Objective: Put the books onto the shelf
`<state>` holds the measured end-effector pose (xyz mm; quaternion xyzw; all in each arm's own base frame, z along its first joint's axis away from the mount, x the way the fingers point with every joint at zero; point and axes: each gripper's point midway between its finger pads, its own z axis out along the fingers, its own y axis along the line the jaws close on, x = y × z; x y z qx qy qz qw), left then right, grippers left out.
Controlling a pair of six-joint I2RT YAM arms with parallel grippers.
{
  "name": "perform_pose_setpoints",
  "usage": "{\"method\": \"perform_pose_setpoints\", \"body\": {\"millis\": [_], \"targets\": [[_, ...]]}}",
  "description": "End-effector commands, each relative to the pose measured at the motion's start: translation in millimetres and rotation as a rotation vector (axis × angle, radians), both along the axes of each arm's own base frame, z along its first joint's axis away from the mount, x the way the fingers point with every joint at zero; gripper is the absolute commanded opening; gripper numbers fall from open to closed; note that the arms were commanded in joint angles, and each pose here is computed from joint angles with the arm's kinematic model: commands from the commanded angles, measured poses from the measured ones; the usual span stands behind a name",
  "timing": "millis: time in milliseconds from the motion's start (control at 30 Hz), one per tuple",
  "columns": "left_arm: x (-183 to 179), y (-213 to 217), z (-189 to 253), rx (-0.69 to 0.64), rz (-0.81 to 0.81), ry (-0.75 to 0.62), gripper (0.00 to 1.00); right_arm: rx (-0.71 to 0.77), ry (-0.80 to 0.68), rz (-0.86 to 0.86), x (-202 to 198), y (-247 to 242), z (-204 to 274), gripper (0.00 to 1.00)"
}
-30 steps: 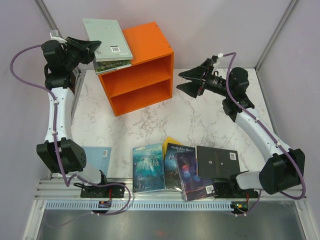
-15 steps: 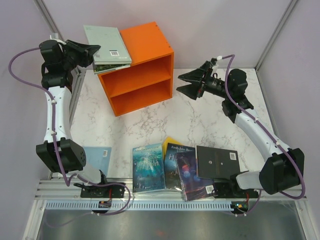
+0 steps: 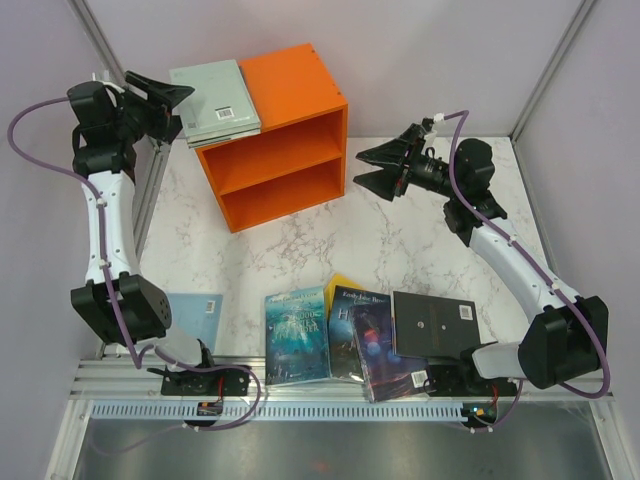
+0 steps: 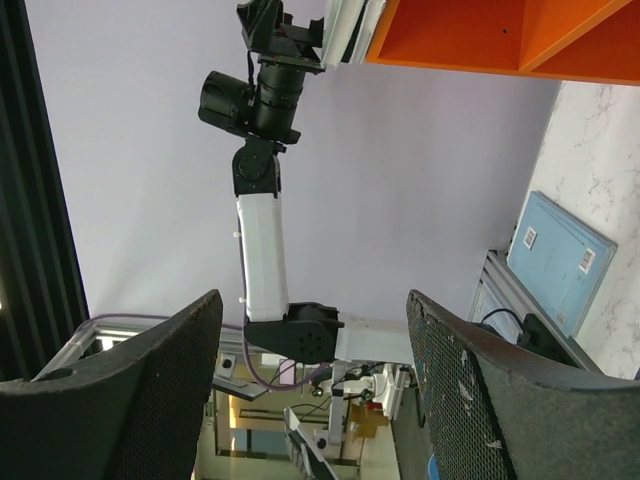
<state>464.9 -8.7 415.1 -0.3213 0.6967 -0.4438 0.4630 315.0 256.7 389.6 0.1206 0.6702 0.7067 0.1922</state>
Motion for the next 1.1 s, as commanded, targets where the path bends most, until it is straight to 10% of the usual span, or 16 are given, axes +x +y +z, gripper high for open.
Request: {"method": "perform_pose_setpoints", "body": {"millis": [0,567,1067], "targets": [[-9,9,36,0.082,-0.001,-0.099,0.76,-0.003,-0.043,-0.003,-5,-4,5,0.78],[-100,51,22,0.445,0.252,0.129,0.87,-0.259,-0.08,-0.028,13,0,-33,0.76],[-219,66,-179,0.469,0.386,0.729,0.9,-0.653,-0.105,0.478,-77,157,-161,0.75]]}}
